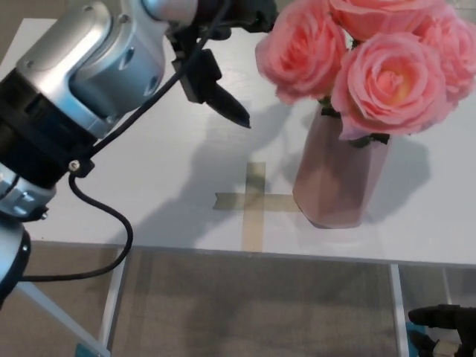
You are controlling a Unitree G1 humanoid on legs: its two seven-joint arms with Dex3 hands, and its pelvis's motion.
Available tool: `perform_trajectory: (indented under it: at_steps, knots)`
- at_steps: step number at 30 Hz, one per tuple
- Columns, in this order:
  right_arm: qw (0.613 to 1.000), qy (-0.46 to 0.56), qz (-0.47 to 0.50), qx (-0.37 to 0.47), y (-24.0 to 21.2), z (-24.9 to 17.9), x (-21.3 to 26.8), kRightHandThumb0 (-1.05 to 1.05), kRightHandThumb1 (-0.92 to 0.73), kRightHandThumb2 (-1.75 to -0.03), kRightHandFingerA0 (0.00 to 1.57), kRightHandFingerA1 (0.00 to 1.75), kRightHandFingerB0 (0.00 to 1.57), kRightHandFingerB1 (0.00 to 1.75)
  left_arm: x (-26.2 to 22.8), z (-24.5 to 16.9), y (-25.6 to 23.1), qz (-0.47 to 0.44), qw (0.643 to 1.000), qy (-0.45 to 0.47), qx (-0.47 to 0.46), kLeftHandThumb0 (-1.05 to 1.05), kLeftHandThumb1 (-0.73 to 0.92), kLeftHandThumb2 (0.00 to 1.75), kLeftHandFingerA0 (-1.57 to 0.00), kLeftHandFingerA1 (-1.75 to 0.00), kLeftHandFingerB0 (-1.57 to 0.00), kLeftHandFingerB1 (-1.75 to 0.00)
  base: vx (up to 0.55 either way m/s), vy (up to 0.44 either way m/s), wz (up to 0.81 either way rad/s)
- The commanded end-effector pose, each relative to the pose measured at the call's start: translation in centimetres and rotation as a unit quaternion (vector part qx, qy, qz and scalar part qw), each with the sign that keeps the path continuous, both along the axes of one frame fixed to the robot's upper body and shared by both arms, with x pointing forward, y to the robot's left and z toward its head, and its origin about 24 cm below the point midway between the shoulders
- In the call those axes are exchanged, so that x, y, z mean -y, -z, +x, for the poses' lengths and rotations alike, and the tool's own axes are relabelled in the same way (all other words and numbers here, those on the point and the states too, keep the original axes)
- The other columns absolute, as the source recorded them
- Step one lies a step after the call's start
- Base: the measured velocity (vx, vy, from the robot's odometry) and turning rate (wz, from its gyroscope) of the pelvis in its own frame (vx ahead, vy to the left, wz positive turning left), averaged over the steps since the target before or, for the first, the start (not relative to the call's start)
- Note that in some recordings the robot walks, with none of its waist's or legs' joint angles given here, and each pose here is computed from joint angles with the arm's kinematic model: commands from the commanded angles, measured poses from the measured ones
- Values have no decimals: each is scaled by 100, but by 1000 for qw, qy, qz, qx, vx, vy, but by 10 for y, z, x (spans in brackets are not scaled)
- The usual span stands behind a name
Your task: Use the left hand to pick up the rose and then lift and insert it into the pink vase.
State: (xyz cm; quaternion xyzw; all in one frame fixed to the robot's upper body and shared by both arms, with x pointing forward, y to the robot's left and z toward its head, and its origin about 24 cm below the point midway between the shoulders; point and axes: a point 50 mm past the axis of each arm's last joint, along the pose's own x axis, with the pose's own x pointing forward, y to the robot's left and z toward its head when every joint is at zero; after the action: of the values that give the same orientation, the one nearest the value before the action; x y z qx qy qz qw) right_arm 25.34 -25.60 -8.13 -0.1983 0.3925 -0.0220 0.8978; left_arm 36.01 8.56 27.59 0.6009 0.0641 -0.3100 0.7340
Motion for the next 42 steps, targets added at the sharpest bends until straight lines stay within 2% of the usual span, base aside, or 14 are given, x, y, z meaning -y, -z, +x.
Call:
perform_trajectory:
  at_steps: [1,5,9,19,20,22,23,26,27,28,31,38,39,42]
  knots:
    - [1000,1,-2,-16,4,-6,2,-37,-66,-59,60,41,54,39,-13,2,10,-7,1000,-18,-20,-72,27,70,0,-6,0,-2,0,0,0]
    - [1000,1,-1,-15,4,-5,1,-36,-66,-59,61,42,54,39,-22,4,16,4,999,-28,-24,-82,37,61,0,-13,0,-6,0,0,0]
    - [1000,2,-2,-15,4,-5,2,-36,-66,-59,61,42,55,39,-31,5,21,8,999,-39,-26,-72,28,70,0,-12,0,-2,0,0,0]
    - [1000,5,-5,-21,8,-12,3,-38,-66,-60,63,42,55,39,-75,-17,39,-70,997,-35,-18,-64,38,80,0,-5,0,-2,0,0,0]
    - [1000,8,-4,-21,9,-13,3,-36,-53,-91,57,61,45,54,-82,-24,43,-90,996,-30,-5,-64,37,79,0,-8,0,-5,0,0,0]
    - [1000,10,-5,-23,10,-15,3,-36,-53,-91,57,61,45,54,-92,-34,50,-128,991,-17,15,-62,34,79,0,-14,0,-10,0,0,0]
    - [1000,13,-6,-22,11,-16,3,-38,-66,-60,64,42,56,39,-105,-49,61,-189,981,-7,43,-59,33,79,0,-25,0,-17,0,0,0]
    - [1000,18,-4,-22,13,-19,3,-37,-66,-59,64,42,55,39,-118,-72,75,-253,966,-6,60,-59,35,79,-2,-38,-1,-21,0,0,0]
    - [1000,21,-3,-22,13,-20,4,-36,-65,-59,63,42,55,39,-122,-82,81,-266,962,-2,66,-69,44,54,-14,-29,-4,-23,0,0,0]
    - [999,23,-4,-22,14,-22,4,-35,-66,-59,62,42,55,39,-126,-93,87,-281,957,-2,67,-66,39,73,-11,-38,-6,-25,0,0,0]
    - [999,23,-4,-22,14,-23,5,-35,-66,-59,62,42,55,39,-128,-99,89,-287,955,-2,69,-66,39,73,-11,-38,-6,-25,0,0,0]
    - [999,44,-4,-20,19,-32,7,-35,-66,-59,61,42,54,39,-163,-171,110,-363,930,-41,32,-50,41,53,-23,-33,-17,-27,0,0,0]
    - [999,48,-4,-21,21,-34,7,-35,-66,-59,61,42,55,39,-171,-186,116,-384,922,-52,19,-26,21,81,-8,-50,-6,-49,0,0,0]
    - [998,55,-3,-24,23,-37,7,-35,-66,-59,61,42,55,39,-183,-212,123,-412,908,-71,4,-26,21,81,-8,-50,-6,-49,0,0,0]
